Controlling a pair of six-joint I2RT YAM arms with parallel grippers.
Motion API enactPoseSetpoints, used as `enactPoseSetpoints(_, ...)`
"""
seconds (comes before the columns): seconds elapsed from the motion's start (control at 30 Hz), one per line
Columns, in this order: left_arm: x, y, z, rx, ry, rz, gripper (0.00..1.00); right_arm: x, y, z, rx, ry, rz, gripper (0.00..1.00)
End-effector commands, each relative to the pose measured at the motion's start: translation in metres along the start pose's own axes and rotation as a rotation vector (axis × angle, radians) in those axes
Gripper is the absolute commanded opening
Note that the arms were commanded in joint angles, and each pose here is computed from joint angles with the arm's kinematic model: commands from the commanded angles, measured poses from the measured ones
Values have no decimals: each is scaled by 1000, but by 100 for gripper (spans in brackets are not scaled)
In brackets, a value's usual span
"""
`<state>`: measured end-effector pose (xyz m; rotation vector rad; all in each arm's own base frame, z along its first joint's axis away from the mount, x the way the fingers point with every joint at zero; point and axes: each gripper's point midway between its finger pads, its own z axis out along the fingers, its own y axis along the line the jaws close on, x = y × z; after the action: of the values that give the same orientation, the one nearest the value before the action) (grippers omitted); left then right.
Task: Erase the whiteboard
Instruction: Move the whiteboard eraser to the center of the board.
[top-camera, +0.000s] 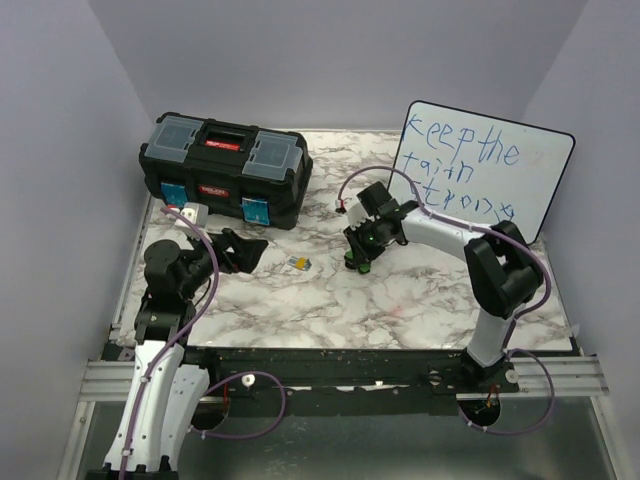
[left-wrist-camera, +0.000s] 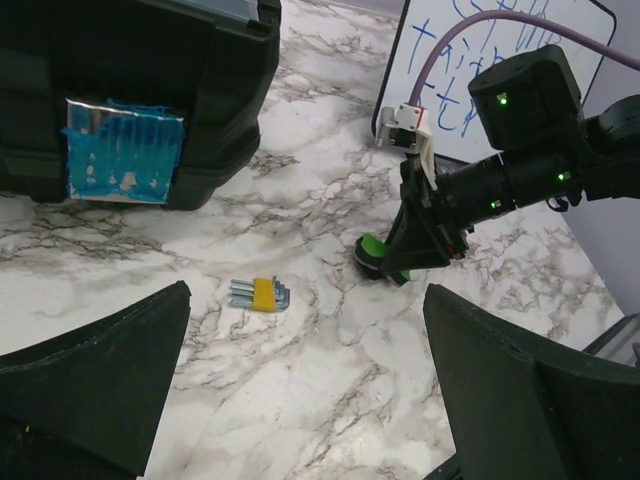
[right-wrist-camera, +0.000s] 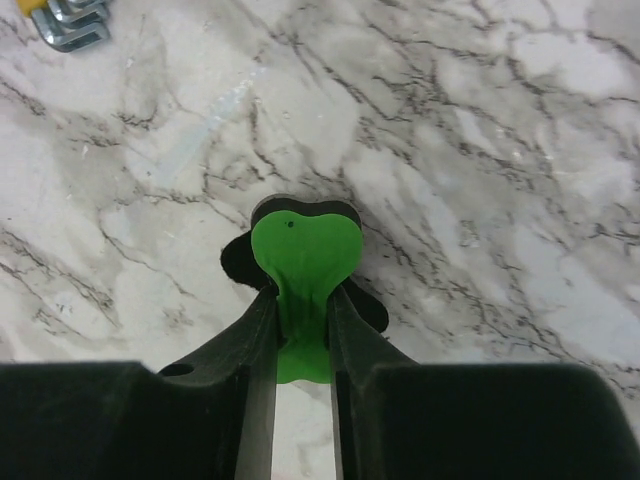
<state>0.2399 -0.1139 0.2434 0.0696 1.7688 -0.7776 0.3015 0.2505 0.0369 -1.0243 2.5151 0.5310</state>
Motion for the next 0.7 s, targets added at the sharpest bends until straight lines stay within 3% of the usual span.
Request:
enactPoseSetpoints(0.0,12,-9,4,49,36,-69,98,0,17,3,-27,15,-5,25)
enactPoseSetpoints(0.07,16,-10,4,52,45,-78,98,0,18,1,-29,12,-11,34)
enactPoseSetpoints(0.17,21,-13,4,60,63,-90,97,-2,25,-8,-60,6,-24,56)
enactPoseSetpoints(0.3,26,-18,3,63,82,-106,96,-9,23,-37,-24,-53,-82,74)
enactPoseSetpoints(0.4,32,-22,2,72,95,-125,96,-7,5,-72,-17,-110,-92,79)
enactPoseSetpoints(0.5,39,-27,2,88,110,-140,95,-2,-44,-120,31,-231,49,79)
enactPoseSetpoints(0.67,47,-31,2,106,122,-145,95,57,-155,-206,405,-368,338,81)
